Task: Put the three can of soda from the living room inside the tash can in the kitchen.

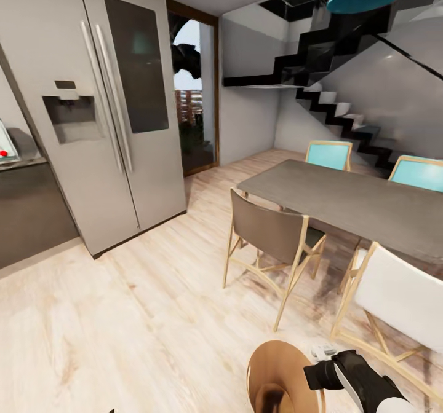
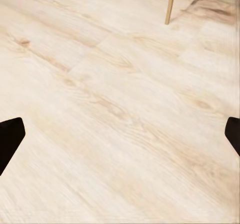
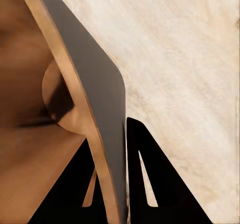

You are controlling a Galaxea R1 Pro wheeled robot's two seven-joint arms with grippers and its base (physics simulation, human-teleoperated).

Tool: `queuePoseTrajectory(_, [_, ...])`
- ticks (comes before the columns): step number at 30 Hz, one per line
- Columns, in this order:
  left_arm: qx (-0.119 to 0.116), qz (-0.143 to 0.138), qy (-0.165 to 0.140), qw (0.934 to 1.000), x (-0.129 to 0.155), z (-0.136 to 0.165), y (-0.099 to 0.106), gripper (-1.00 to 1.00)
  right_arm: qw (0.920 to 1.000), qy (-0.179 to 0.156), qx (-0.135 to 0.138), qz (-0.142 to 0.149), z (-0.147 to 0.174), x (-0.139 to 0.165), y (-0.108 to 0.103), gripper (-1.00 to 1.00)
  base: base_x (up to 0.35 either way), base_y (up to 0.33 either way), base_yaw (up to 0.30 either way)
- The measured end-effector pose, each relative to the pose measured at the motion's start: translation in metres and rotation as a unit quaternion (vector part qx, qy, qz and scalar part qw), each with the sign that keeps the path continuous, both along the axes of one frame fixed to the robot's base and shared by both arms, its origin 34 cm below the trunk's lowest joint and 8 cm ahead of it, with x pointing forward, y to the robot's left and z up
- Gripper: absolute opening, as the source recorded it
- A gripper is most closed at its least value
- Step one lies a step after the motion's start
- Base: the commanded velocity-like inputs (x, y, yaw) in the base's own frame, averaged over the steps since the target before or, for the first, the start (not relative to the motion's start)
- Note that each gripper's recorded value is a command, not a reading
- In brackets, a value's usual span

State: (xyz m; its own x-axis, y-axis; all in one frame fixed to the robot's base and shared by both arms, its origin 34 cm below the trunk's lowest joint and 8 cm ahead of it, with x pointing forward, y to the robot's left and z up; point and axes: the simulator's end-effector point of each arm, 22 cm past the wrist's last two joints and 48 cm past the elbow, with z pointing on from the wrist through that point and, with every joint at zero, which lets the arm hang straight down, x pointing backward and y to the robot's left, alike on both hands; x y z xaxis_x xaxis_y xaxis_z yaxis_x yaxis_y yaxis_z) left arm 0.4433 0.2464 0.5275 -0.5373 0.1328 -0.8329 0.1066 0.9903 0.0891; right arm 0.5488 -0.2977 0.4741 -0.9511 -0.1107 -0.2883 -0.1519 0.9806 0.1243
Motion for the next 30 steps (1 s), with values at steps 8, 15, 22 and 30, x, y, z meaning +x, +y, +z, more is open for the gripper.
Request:
queuePoseTrajectory(8, [0.0, 0.001, 0.001, 1.0, -0.0004, -0.0004, 0.0007, 1.0, 1.0, 0.0, 0.0, -0.001, 0.0001, 0.0001, -0.0001, -1.0, 0.0, -0.288, -0.251])
queuePoseTrajectory(15, [0.0, 0.001, 0.001, 1.0, -0.0006, -0.0005, 0.0007, 1.0, 1.0, 0.0, 0.0, -0.001, 0.0002, 0.0002, -0.0001, -1.0, 0.0, -0.288, -0.251])
queuePoseTrajectory(22, [0.0, 0.001, 0.0, 1.0, -0.0002, -0.0002, 0.0007, 1.0, 1.0, 0.0, 0.0, -0.001, 0.0001, 0.0001, -0.0001, -1.0, 0.0, -0.288, -0.251])
queuePoseTrajectory(30, [0.0, 0.001, 0.001, 1.0, -0.0009, -0.0008, 0.0007, 1.0, 1.0, 0.0, 0.0, 0.0, 0.0, 0.0, -0.0002, -1.0, 0.0, -0.289, -0.251])
